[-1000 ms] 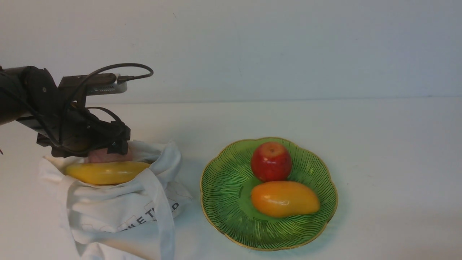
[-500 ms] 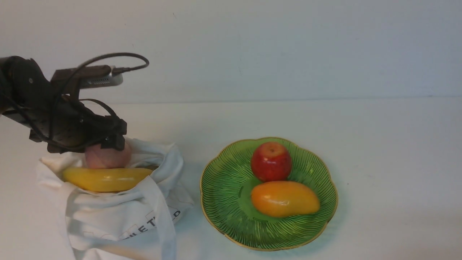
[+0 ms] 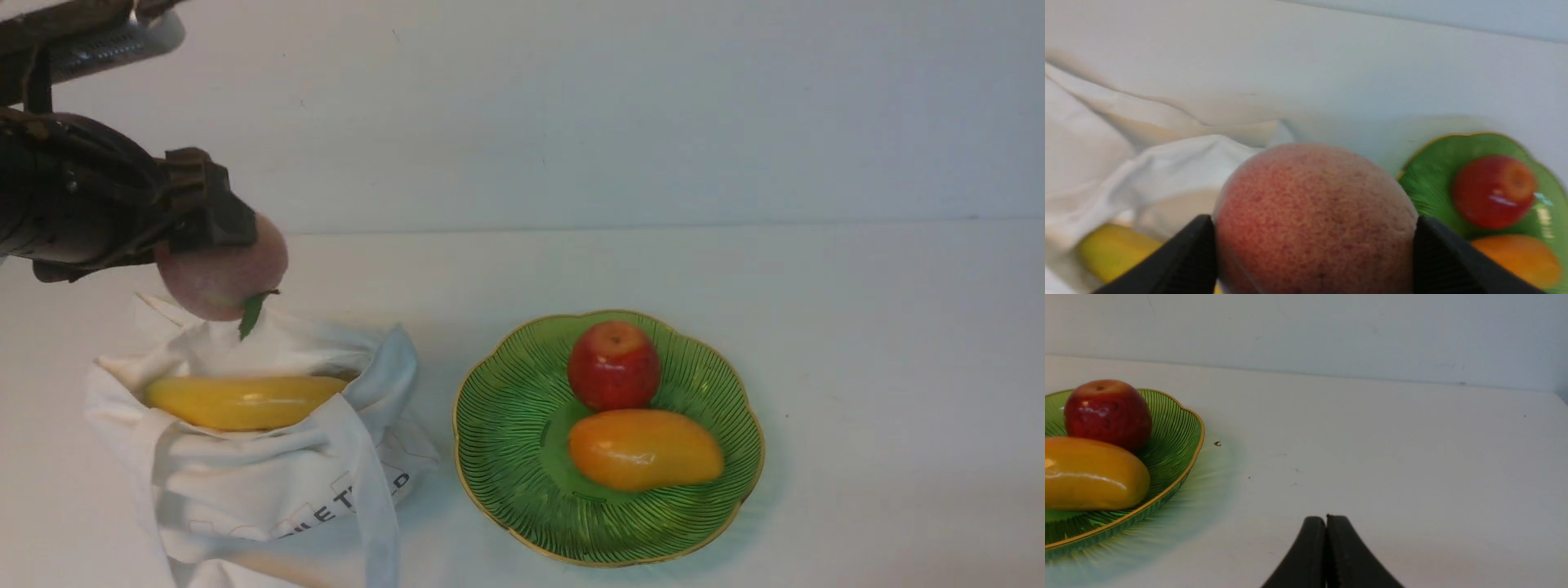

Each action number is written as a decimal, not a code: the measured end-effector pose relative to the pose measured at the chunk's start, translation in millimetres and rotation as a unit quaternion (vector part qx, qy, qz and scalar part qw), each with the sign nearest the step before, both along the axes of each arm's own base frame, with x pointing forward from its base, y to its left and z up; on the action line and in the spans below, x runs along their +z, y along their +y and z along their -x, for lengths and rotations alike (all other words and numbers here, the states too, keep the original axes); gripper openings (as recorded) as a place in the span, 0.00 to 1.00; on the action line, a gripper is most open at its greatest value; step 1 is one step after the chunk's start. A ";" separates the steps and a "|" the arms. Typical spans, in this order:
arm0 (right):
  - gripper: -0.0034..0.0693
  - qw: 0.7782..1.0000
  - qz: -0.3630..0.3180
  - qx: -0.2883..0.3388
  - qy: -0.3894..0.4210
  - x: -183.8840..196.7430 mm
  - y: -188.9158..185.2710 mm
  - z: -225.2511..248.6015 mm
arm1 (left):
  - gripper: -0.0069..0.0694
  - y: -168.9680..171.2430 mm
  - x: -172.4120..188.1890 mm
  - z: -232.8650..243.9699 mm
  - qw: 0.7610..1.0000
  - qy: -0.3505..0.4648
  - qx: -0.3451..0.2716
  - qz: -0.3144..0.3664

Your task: Take the fruit out of the cloth bag on the white table and place them on a plate.

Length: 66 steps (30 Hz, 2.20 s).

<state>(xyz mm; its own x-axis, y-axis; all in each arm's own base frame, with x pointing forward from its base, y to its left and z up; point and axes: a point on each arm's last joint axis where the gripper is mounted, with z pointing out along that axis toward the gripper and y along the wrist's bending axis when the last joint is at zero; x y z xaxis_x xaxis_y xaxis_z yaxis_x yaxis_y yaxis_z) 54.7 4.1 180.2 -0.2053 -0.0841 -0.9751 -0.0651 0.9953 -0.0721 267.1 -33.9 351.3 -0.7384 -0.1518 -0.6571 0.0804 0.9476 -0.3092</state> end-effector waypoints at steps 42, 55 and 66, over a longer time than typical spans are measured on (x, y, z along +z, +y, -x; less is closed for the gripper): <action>0.03 1.000 0.000 0.000 0.000 0.0 0.0 0.0 | 0.99 -153.4 -124.5 -59.7 0.958 0.108 -0.267 0.004; 0.03 1.000 -0.008 -0.001 0.000 0.1 0.2 0.0 | 0.11 -111.7 31.5 -6.2 0.965 -0.017 -0.252 -0.078; 0.03 1.000 -0.030 -0.002 -0.001 0.1 0.8 -0.1 | 0.08 -24.8 126.7 136.8 0.969 -0.212 -0.108 -0.065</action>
<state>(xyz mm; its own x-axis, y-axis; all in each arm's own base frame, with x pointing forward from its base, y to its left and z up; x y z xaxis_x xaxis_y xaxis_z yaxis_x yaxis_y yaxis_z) 54.8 4.9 180.3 -0.2041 -0.0238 -0.9787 -0.0612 0.9981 -0.0115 130.2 -58.7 478.0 -0.4035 0.0806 -0.9114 0.3751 0.9231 -0.0844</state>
